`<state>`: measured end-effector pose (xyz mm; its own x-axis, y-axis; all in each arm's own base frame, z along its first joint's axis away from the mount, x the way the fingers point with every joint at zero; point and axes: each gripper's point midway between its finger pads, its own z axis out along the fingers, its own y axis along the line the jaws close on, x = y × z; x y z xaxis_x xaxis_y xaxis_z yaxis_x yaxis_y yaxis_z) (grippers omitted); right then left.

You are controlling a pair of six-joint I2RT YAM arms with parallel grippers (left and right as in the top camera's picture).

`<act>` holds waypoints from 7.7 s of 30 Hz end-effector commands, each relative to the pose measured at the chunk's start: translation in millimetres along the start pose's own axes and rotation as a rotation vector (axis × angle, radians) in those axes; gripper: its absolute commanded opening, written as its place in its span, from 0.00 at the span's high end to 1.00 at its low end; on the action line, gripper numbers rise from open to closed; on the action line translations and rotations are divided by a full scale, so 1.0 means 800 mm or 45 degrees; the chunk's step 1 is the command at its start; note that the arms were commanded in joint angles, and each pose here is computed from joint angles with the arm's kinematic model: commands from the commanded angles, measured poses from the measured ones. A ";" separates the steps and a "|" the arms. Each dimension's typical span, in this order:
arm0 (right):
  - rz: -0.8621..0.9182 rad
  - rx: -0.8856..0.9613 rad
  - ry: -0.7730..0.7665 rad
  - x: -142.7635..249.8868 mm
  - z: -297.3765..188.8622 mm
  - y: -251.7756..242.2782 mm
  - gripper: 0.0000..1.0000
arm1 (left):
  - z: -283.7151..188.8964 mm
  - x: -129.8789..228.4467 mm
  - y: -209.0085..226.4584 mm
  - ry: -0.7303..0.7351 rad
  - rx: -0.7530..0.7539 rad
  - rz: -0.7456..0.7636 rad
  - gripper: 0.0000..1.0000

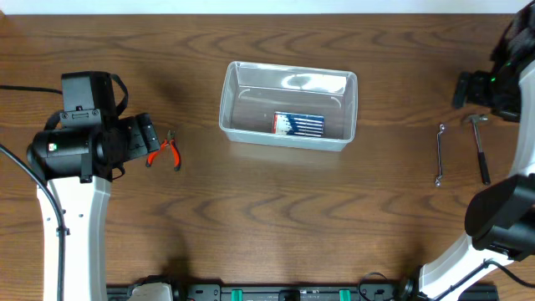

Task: Pack container
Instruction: 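Move the right gripper to the chrome wrench and grasp it, then carry the wrench into the container and release it, then move the right gripper to the claw hammer and grasp its handle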

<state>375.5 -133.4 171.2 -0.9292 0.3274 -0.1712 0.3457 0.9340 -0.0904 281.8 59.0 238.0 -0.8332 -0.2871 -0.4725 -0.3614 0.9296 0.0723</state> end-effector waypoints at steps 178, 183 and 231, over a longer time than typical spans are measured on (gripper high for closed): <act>-0.401 -0.107 -0.190 -0.036 -0.044 -0.061 0.01 | -0.003 -0.004 0.002 -0.012 -0.002 0.022 0.02; -0.397 -0.135 -0.005 -0.034 0.039 -0.077 0.01 | -0.003 -0.003 0.002 -0.010 -0.003 0.022 0.02; -0.277 -0.112 0.282 -0.011 0.260 -0.084 0.01 | -0.003 -0.002 0.003 -0.003 -0.004 0.023 0.02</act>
<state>401.7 -227.0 -4.4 -0.9960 0.0888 0.0118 0.0886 0.9959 -0.0183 280.7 58.8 237.4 -0.8422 -0.2703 -0.4664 -0.3455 0.9348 0.0820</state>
